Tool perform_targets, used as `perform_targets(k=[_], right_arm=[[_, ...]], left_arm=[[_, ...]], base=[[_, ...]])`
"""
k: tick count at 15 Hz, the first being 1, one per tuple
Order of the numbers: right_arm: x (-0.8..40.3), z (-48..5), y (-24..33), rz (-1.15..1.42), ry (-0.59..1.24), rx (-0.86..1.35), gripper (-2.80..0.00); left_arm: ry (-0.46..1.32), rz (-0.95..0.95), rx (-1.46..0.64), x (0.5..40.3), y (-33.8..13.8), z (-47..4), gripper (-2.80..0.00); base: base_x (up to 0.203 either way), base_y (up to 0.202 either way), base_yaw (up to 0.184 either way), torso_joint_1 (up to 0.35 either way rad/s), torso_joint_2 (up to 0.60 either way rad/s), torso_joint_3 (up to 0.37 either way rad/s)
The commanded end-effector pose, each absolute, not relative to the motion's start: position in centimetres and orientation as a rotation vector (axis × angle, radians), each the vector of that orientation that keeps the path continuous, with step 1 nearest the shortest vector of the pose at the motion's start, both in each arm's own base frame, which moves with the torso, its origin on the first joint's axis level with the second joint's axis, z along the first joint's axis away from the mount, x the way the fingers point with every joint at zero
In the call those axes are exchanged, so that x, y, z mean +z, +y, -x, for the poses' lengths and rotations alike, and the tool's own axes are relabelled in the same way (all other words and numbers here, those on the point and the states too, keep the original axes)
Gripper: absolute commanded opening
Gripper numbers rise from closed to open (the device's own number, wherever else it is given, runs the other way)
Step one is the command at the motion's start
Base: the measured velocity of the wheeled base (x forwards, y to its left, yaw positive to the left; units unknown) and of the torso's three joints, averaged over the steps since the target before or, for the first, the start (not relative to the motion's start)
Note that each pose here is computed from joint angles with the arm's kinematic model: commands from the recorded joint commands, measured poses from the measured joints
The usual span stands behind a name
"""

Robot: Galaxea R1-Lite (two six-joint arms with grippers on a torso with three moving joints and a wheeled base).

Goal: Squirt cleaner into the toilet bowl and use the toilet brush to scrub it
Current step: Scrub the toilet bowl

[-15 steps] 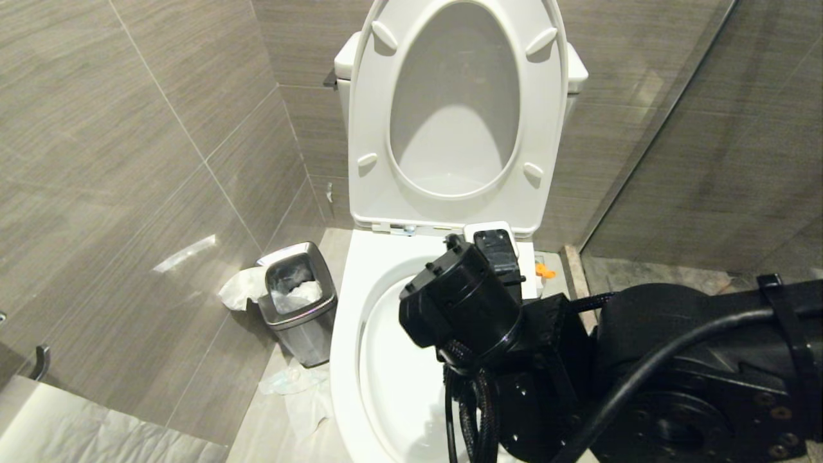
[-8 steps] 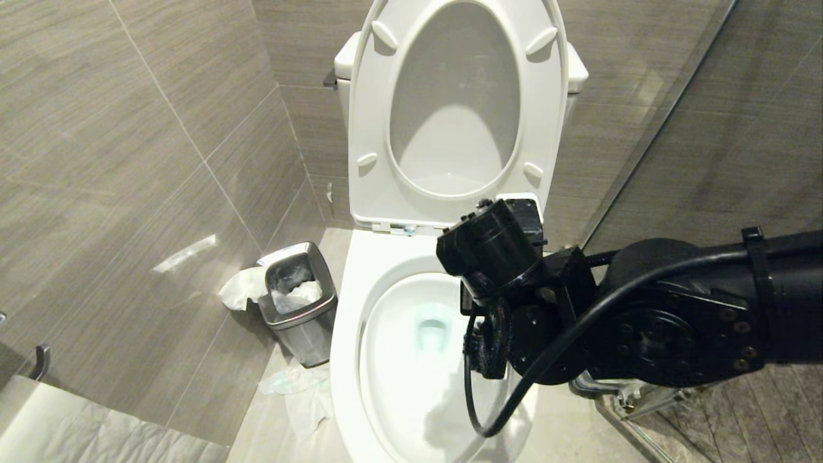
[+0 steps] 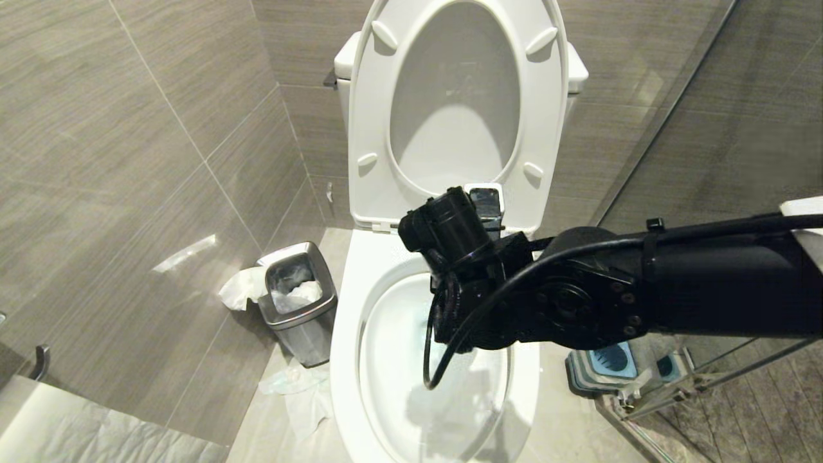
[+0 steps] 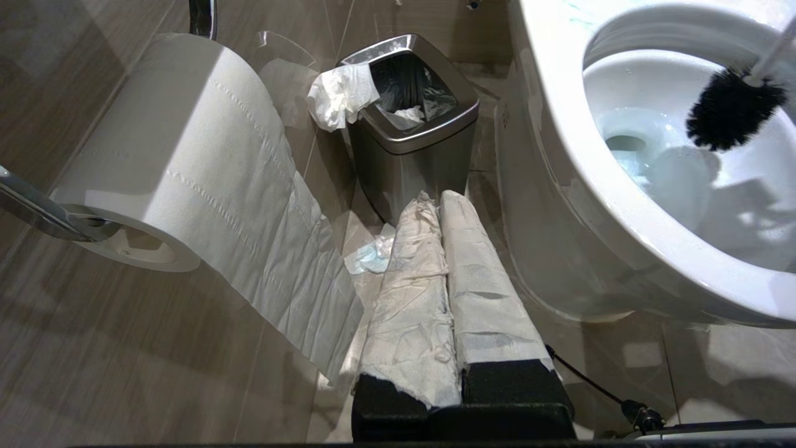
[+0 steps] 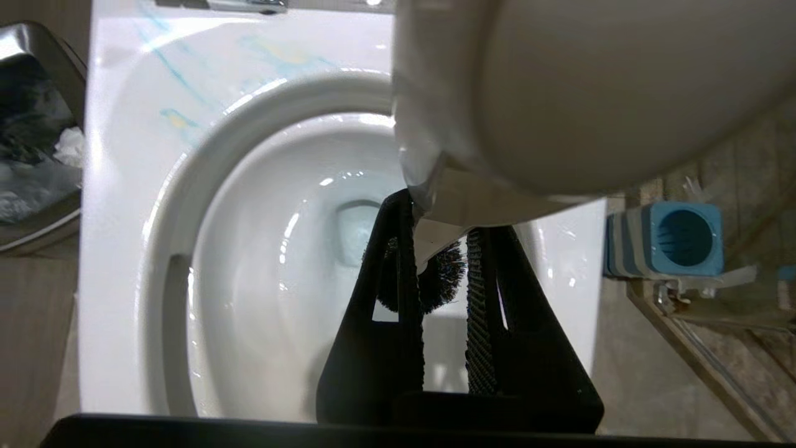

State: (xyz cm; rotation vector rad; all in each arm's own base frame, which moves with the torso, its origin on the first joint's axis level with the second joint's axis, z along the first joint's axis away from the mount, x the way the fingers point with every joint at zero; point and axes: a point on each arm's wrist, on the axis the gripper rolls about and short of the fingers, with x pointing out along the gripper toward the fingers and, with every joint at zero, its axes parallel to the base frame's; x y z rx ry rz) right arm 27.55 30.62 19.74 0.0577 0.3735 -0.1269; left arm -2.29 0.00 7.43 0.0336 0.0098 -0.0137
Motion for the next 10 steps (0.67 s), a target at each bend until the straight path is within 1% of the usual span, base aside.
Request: perform_targets(k=[1,6,10], right_arm=[[18.6,-28.6,31.9,-0.051,0.373,-0.131,-2.8],[19.3,-29.5,35.2,-0.062,0.317,-0.089,-2.8],[19.5,-26.4,38.4,-0.051,0.309,0.012,-2.8]], left_arm=[[0.014,-0.034,-0.014,7.4,0.0,2.3,-2.8],[0.014,-0.034,-0.014,7.4,0.0,2.3,-2.8],[0.014,-0.034,-0.014,7.4,0.0,2.3,-2.8]], base=[[0.0,0.0,0.0,0.0,0.0,0.0],[0.0,0.0,0.0,0.0,0.0,0.0],[0.0,0.0,0.0,0.0,0.0,0.0]])
